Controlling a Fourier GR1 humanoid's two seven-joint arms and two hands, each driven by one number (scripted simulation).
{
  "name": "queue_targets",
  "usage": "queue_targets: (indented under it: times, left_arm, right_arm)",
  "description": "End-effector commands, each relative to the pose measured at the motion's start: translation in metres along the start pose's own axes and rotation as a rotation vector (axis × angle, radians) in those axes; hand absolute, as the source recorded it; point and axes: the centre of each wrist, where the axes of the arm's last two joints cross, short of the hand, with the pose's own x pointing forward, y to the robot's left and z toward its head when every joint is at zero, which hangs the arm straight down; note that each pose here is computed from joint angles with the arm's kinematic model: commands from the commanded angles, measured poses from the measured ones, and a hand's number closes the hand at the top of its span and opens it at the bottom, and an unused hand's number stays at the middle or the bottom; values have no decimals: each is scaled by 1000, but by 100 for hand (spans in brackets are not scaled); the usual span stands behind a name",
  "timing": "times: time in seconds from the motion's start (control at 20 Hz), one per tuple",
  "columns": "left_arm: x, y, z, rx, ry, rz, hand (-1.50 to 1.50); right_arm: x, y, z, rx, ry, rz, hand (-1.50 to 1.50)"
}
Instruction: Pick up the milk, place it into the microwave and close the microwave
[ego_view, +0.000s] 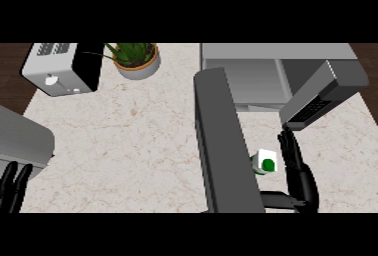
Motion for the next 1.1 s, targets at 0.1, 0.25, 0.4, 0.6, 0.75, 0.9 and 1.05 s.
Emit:
queue_targets:
  times: [0.1, 0.25, 0.4, 0.6, 0.75, 0.9, 1.05]
  left_arm:
    - [0, -1, 1, 7, 15, 3, -150]
    - [4, 0, 3, 9, 12, -6, -150]
    - [1, -1, -7, 10, -6, -10, -150]
    - [-14, -2, 11, 3, 8, -1, -150]
    - [5, 23, 1, -7, 9, -18, -150]
    - [-2, -4, 0, -1, -1, 12, -150]
    - [5, -6, 3, 0, 3, 14, -150]
  right_arm:
    - [-22, 12, -1, -25, 11, 24, -150]
    - [-28, -9, -16, -83, 62, 82, -150]
    - [-41, -24, 1, -134, 65, 157, -150]
    - [-64, -34, -7, -152, 90, 192, -150]
    - [-70, -44, -13, -122, 86, 145, -150]
    - [-74, -45, 11, -1, 102, -8, -150]
    - [-71, -53, 2, 197, 124, -152, -150]
